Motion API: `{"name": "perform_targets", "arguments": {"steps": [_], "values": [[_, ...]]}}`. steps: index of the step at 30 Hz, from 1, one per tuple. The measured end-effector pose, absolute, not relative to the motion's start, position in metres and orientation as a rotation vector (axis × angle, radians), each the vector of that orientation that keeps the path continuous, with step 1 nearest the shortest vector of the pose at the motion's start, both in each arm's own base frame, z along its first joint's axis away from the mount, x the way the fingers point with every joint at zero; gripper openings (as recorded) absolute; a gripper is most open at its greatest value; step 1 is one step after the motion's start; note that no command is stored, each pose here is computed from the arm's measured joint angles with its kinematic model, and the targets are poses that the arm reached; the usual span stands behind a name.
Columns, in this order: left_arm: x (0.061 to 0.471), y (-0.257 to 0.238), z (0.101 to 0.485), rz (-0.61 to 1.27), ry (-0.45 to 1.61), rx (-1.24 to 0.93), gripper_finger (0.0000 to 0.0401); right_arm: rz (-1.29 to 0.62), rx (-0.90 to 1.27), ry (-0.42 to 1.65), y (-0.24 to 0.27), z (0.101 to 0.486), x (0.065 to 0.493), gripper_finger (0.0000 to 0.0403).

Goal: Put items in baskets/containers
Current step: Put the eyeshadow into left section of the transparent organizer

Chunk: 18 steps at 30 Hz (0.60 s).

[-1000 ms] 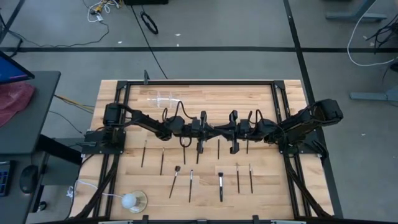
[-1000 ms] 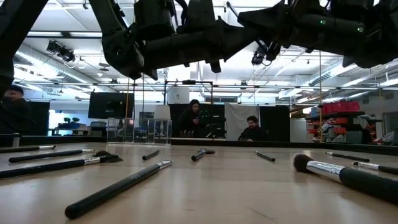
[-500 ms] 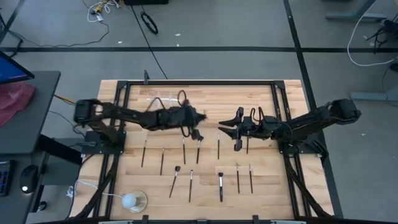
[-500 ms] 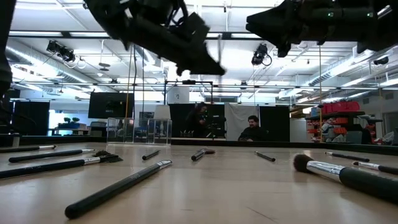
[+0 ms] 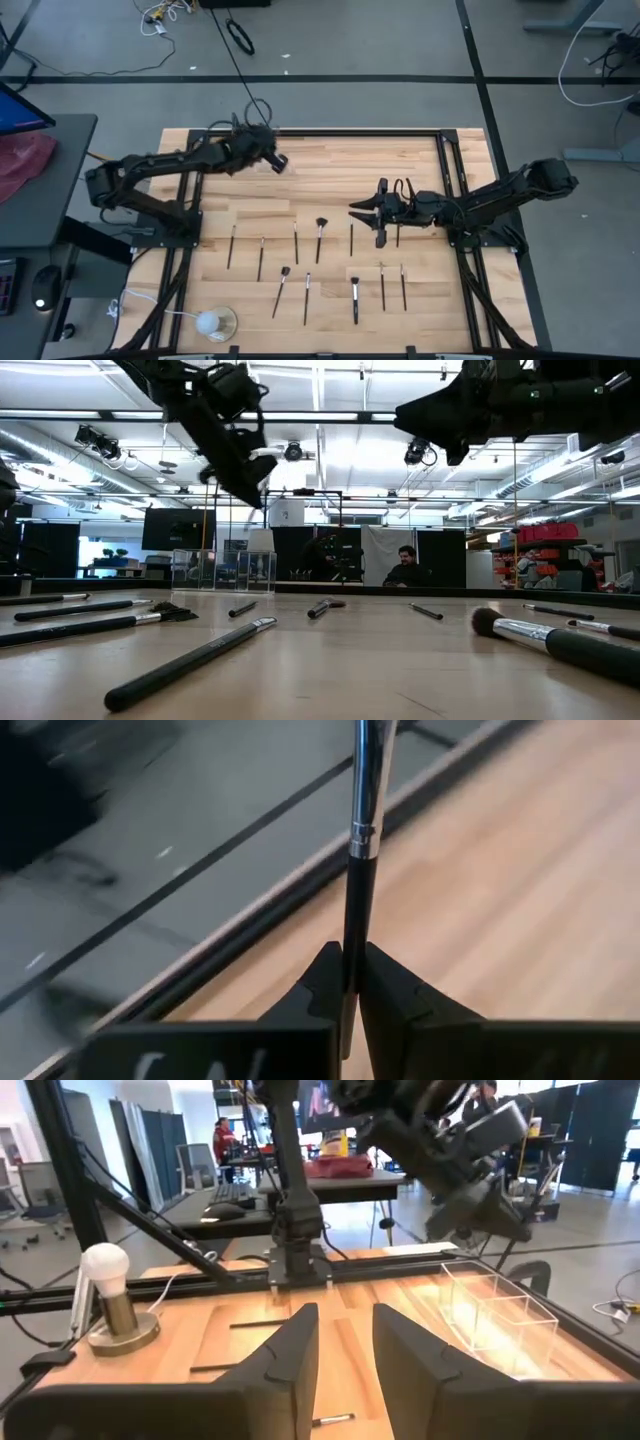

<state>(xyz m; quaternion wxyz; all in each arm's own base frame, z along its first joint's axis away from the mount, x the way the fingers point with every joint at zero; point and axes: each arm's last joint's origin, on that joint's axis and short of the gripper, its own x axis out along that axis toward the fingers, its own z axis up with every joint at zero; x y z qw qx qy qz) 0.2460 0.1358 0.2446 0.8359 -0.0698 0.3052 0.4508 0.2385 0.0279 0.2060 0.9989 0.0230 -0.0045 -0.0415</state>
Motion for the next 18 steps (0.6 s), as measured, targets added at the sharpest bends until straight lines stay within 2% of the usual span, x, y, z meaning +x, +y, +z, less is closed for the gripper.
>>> {"name": "perform_targets", "arguments": {"steps": [9,14,18], "values": [[0.193,0.159,0.218,1.159,0.634,-0.288,0.002,-0.059,0.04,-0.001,0.034,0.205,0.238,0.0098],[0.182,0.155,0.196,1.163,0.553,-0.341,0.0019,-0.056,0.032,-0.003,0.034,0.206,0.238,0.0098],[0.176,0.15,0.179,1.163,0.593,-0.372,0.0023,-0.056,0.032,-0.016,0.034,0.207,0.238,0.0098]]}}
